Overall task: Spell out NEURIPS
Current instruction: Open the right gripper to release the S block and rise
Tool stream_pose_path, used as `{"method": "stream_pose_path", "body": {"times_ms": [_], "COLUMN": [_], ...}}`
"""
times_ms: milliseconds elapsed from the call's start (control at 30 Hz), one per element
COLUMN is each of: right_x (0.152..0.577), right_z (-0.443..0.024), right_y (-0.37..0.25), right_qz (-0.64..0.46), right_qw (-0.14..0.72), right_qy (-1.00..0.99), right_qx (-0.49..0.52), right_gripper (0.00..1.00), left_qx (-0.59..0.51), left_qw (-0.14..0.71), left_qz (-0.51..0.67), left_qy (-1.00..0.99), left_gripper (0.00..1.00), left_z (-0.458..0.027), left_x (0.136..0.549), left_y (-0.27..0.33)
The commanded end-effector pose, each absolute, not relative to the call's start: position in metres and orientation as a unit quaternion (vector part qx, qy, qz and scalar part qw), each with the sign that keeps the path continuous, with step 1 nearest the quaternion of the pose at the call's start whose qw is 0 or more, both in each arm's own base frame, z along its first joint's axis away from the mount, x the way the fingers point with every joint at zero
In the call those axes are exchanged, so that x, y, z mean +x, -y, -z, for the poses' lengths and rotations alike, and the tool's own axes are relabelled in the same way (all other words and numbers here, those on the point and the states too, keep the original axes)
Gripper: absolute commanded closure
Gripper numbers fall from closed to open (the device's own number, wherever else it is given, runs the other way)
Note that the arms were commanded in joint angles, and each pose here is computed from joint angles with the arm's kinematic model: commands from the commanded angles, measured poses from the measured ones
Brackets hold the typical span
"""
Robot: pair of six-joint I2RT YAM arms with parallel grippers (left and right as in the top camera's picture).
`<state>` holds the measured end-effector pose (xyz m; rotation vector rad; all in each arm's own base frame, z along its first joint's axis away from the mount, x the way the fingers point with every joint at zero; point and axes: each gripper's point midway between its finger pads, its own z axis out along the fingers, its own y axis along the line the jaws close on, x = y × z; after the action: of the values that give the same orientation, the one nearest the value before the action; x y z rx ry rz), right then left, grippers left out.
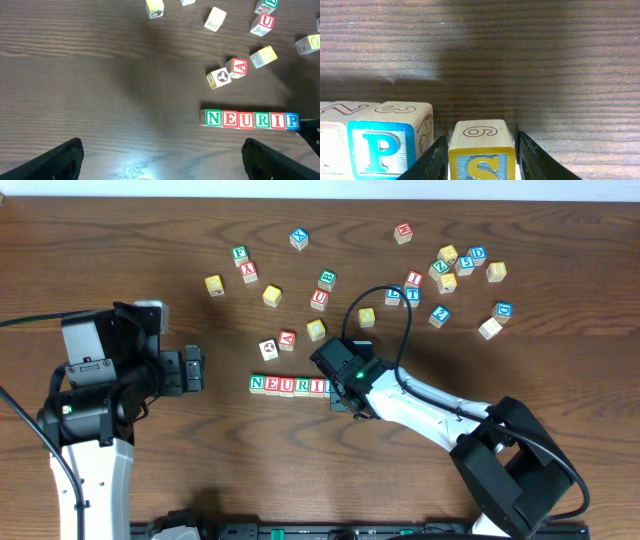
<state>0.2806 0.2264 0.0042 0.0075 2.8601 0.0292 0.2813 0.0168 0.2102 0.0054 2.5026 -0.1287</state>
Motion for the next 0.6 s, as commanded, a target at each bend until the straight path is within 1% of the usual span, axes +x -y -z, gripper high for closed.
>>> {"method": "stream_pose_path", "body": {"times_ms": [0,200,400,567], "right_x": [0.288,0.297,0.315,0.328], "right_z": [-0.011,-0.034,-0.083,-0.119], "right_y": [-0.228,-0.224,-0.218,-0.222], "right_qz": [-0.012,0.001,0.020,0.007], "right_qw": [0.150,0.175,0.217,0.251], "right_qy": [-0.989,-0.985,-0.976,-0.968], "right_qx": [0.005,0.009,0.009,0.006], "right_gripper": [0.62,0.62,0.62,0.62], "left_qx": [0.009,0.008,0.009,0.009], "left_qw": [0.320,0.320,0.320,0.320], "left_qz": [0.043,0.043,0.043,0.043], "left_qy": [-0.947,-0.947,-0.947,-0.947], "left_gripper": [0.01,0.01,0.01,0.01], "left_z": [-0.216,-0.216,-0.216,-0.216], "left_x": [0.283,0.283,0.283,0.283], "left_y": [-0.019,-0.019,-0.019,-0.019]}}
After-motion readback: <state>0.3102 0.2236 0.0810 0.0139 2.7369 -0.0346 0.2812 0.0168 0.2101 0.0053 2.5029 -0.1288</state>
